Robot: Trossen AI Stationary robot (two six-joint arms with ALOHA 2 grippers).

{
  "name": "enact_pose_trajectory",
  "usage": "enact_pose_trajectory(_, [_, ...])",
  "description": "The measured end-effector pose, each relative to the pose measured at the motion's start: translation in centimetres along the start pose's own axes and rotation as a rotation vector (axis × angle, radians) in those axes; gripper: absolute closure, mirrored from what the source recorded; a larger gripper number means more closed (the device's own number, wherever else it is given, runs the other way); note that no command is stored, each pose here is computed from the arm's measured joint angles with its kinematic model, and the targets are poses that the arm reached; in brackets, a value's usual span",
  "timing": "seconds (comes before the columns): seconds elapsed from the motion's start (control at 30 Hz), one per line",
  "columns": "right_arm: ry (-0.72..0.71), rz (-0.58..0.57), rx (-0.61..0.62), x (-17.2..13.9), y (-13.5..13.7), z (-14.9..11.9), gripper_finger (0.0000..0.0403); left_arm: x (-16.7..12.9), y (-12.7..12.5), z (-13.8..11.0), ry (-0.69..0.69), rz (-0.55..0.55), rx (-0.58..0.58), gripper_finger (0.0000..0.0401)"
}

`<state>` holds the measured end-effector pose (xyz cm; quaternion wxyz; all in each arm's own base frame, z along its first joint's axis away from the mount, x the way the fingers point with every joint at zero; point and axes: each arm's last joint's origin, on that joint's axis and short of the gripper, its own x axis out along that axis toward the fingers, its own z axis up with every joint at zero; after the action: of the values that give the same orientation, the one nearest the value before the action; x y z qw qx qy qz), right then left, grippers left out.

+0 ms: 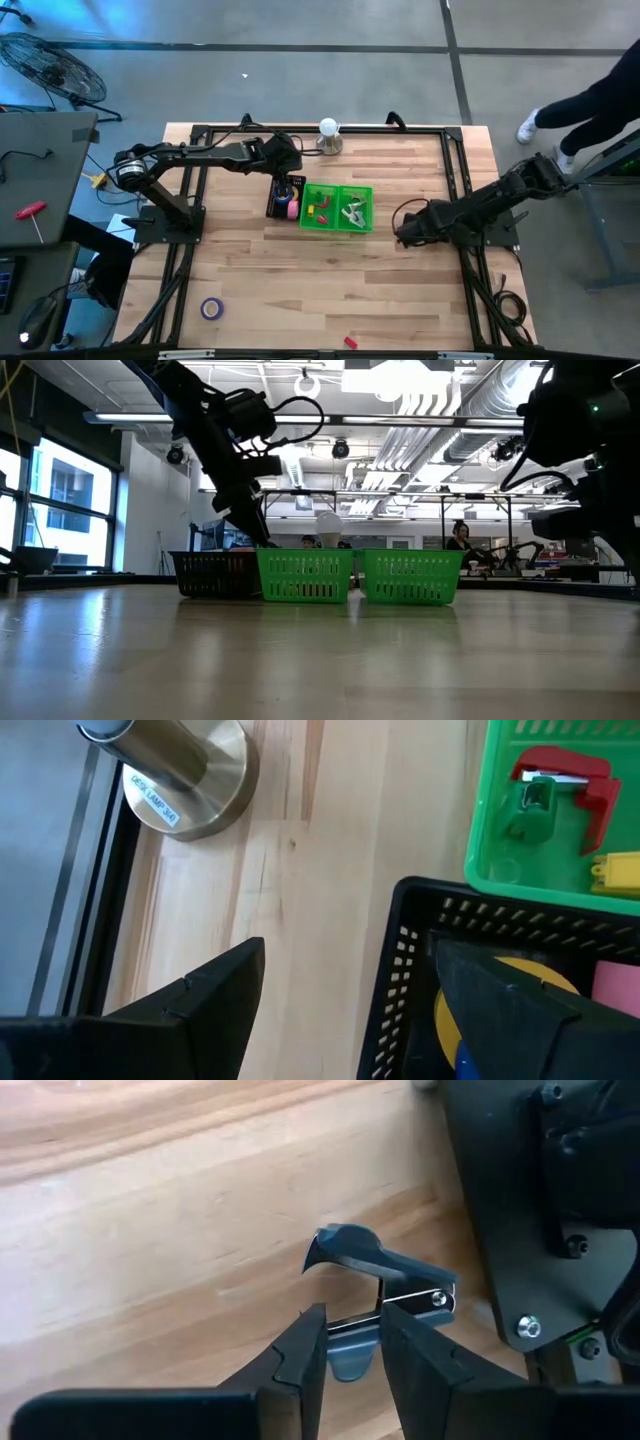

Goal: Pick and place Stapler, Stapler remover, tape
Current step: Put the black staple remover into the right green bin

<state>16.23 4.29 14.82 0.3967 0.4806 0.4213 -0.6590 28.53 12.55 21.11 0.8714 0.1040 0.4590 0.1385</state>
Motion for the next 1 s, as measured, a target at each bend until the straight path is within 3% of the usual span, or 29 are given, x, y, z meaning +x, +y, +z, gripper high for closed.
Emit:
enact_pose_trajectory(0.4, [0.080, 0.098, -0.024, 0.9, 1.4, 0.4, 0.0314, 0.0, 0.0, 0.0, 0.000, 0.002, 0.000, 0.0113])
enact_pose_trajectory(1.0, [0.068, 0.122, -0.143, 1.1, 1.5, 0.4, 0.0314, 0.0, 0.0, 0.0, -0.001, -0.001, -0.001, 0.0113])
